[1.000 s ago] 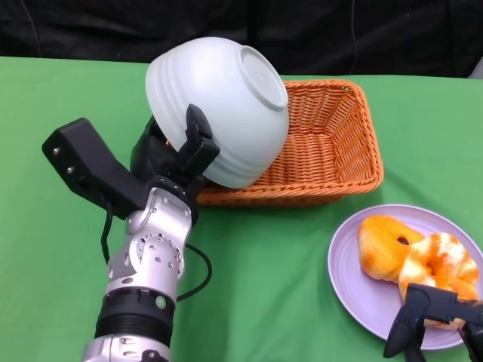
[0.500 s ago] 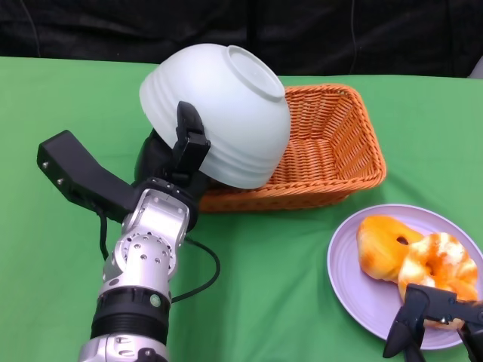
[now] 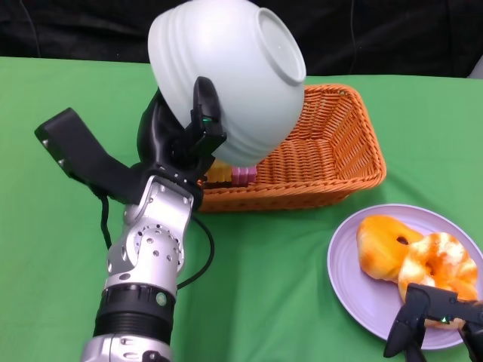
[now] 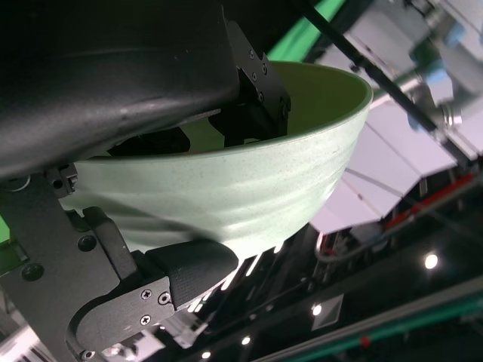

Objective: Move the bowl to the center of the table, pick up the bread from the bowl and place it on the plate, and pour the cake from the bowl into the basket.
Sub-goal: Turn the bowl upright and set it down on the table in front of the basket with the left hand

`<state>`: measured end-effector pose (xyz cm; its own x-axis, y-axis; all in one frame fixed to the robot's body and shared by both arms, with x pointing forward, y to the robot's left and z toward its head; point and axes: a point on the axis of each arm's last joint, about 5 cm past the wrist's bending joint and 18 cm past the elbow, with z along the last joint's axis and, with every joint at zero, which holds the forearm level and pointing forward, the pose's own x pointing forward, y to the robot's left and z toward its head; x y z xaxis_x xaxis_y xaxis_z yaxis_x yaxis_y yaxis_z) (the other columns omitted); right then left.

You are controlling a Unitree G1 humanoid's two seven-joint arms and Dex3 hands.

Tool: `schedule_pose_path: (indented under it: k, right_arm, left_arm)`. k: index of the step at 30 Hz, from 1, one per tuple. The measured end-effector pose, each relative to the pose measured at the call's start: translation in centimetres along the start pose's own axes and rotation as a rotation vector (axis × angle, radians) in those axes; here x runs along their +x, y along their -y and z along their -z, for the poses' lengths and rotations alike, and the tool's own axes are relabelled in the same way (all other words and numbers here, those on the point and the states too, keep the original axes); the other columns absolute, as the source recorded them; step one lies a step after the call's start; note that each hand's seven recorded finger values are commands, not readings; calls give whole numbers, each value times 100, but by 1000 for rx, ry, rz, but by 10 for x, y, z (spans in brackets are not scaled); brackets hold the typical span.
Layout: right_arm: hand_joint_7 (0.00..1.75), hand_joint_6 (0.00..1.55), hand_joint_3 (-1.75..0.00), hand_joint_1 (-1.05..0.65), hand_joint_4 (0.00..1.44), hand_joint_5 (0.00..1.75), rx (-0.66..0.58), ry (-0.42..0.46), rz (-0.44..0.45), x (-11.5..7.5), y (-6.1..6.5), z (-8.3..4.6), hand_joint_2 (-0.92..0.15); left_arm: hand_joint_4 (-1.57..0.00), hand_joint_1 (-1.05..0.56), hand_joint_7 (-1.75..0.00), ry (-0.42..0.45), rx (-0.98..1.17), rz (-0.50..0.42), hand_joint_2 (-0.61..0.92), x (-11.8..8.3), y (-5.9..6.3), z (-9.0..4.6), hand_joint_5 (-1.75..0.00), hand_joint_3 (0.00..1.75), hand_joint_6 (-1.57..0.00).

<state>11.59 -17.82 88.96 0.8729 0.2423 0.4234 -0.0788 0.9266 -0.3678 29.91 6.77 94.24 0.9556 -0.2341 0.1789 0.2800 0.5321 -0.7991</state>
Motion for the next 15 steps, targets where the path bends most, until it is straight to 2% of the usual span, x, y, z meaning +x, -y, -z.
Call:
schedule_pose_path:
  k: [4, 7, 12, 15]
  right_arm:
    - [148, 84, -175, -7, 92, 175, -2, 1, 1, 0, 0, 0, -14]
    - [148, 84, -175, -8, 92, 175, -2, 2, 1, 0, 0, 0, -14]
    - [148, 84, -175, -9, 92, 175, -2, 0, 2, 0, 0, 0, -15]
    - [148, 84, -175, -9, 93, 175, -1, 3, 2, 0, 0, 0, -15]
  left_arm:
    - [-110, -15, -175, 12, 147, 63, 24, -8, 0, 0, -175, 175, -89]
    - [-111, -14, -174, 2, 271, 117, 21, -18, -7, -2, -175, 175, -89]
    - [-110, -15, -170, 7, 449, 176, 19, -32, -15, -14, -175, 172, -90]
    - [-109, -17, -167, 36, 586, 223, 23, -40, -18, -20, -175, 171, -91]
